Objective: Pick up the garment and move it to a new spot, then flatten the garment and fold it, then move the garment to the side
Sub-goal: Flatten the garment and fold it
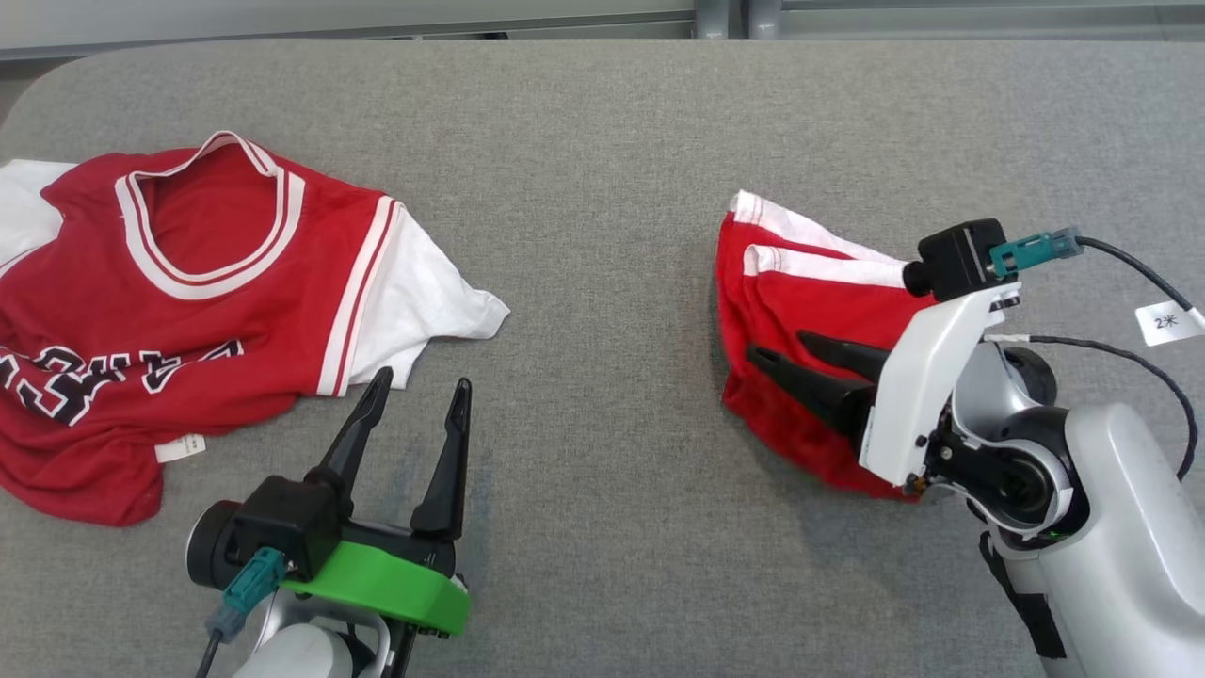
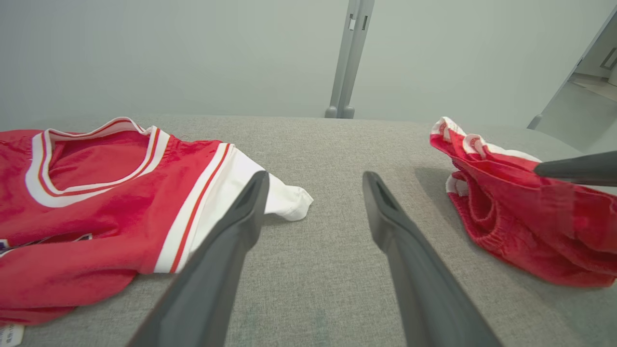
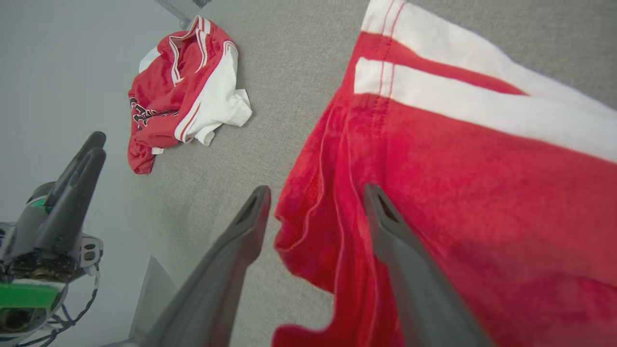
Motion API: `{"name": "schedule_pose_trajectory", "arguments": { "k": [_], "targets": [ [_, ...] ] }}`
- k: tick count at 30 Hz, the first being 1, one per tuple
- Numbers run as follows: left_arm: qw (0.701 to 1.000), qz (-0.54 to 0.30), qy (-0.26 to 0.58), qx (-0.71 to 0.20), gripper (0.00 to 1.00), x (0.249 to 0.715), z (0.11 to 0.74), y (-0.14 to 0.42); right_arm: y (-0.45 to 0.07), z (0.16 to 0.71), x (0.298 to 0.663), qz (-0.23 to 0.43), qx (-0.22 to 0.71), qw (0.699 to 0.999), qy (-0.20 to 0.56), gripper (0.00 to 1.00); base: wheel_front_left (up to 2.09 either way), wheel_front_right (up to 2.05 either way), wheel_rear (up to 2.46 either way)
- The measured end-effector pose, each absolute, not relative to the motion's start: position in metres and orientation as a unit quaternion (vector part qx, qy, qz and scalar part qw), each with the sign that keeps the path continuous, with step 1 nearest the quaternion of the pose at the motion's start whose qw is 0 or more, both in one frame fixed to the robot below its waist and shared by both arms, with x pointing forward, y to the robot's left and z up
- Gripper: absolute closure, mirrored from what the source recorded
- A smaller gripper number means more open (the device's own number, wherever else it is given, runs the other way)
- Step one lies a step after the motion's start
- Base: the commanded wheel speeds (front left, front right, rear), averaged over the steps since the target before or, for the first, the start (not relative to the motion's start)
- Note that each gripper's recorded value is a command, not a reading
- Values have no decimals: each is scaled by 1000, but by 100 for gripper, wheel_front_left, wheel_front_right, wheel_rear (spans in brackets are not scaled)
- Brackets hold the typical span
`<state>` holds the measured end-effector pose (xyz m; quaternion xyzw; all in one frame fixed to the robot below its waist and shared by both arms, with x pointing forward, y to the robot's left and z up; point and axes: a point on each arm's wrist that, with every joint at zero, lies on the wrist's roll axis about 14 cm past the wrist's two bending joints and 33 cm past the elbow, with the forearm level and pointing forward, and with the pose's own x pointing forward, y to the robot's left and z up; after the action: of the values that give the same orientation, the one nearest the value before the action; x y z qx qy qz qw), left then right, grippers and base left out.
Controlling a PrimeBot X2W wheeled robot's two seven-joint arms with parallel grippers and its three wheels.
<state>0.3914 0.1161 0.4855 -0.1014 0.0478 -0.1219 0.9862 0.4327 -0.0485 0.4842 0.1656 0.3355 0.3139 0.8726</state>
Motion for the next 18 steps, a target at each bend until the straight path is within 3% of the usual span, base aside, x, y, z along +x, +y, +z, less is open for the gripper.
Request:
{"name": "schedule_pose_trajectory", "arguments": {
  "k": [9, 18],
  "targets": [
    [987, -123, 34, -101, 0, 389, 495, 115, -48, 526, 420, 332, 205, 883, 262, 0, 0, 0, 0],
    [987, -122, 29, -103, 0, 385, 498, 114, -168, 475, 400, 171, 169, 917, 320, 0, 0, 0, 0]
  ]
}}
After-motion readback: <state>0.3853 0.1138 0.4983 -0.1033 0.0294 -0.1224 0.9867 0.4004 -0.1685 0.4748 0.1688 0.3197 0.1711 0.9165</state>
